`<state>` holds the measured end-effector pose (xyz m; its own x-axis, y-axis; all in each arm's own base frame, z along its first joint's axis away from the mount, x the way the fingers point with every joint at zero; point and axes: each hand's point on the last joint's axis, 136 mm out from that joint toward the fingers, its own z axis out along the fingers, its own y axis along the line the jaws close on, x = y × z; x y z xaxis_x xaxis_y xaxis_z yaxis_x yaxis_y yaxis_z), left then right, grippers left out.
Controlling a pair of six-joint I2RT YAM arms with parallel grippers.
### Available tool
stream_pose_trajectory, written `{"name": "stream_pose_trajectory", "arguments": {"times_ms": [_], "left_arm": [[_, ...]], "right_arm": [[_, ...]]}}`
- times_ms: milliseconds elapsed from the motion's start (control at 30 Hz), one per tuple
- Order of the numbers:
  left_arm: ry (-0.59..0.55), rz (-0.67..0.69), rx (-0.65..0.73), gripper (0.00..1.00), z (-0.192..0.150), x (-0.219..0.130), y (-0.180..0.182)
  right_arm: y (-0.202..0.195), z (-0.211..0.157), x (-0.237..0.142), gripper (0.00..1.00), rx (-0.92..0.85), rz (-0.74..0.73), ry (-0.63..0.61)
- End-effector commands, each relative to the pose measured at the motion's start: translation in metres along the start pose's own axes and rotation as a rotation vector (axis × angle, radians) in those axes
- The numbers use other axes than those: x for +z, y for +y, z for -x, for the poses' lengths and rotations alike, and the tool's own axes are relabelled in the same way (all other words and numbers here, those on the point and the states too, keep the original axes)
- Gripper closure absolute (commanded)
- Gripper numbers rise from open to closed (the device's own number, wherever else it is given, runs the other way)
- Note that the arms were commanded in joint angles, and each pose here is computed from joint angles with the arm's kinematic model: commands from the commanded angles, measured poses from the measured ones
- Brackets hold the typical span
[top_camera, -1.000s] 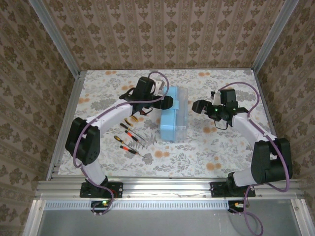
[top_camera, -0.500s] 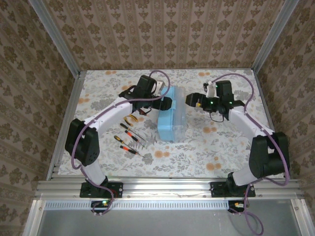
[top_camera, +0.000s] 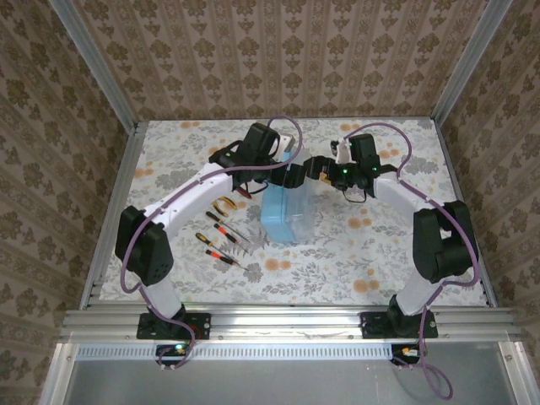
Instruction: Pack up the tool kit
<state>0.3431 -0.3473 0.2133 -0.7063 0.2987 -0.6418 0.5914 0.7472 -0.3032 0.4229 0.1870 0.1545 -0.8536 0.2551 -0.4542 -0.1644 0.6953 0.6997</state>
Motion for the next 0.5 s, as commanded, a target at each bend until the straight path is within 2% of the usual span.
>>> {"name": "stream_pose_trajectory", "arguments": {"times_ms": [0,200,467], "left_arm": [[0.07,0.055,-0.015,0.16,-0.017,0.002,0.01],[0.11,0.159,-0.027,0.16,-0.031,-0.001,0.031],[0.128,0.109,-0.091,0.17,-0.028,0.008,0.029]], "right_arm": [[0.015,0.016,0.0,0.0,0.0,0.049,-0.038],[0.018,0.019,0.003,0.0,0.008,0.05,-0.035],[0.022,0.018,0.011,0.0,0.004,0.056,-0.022]]}}
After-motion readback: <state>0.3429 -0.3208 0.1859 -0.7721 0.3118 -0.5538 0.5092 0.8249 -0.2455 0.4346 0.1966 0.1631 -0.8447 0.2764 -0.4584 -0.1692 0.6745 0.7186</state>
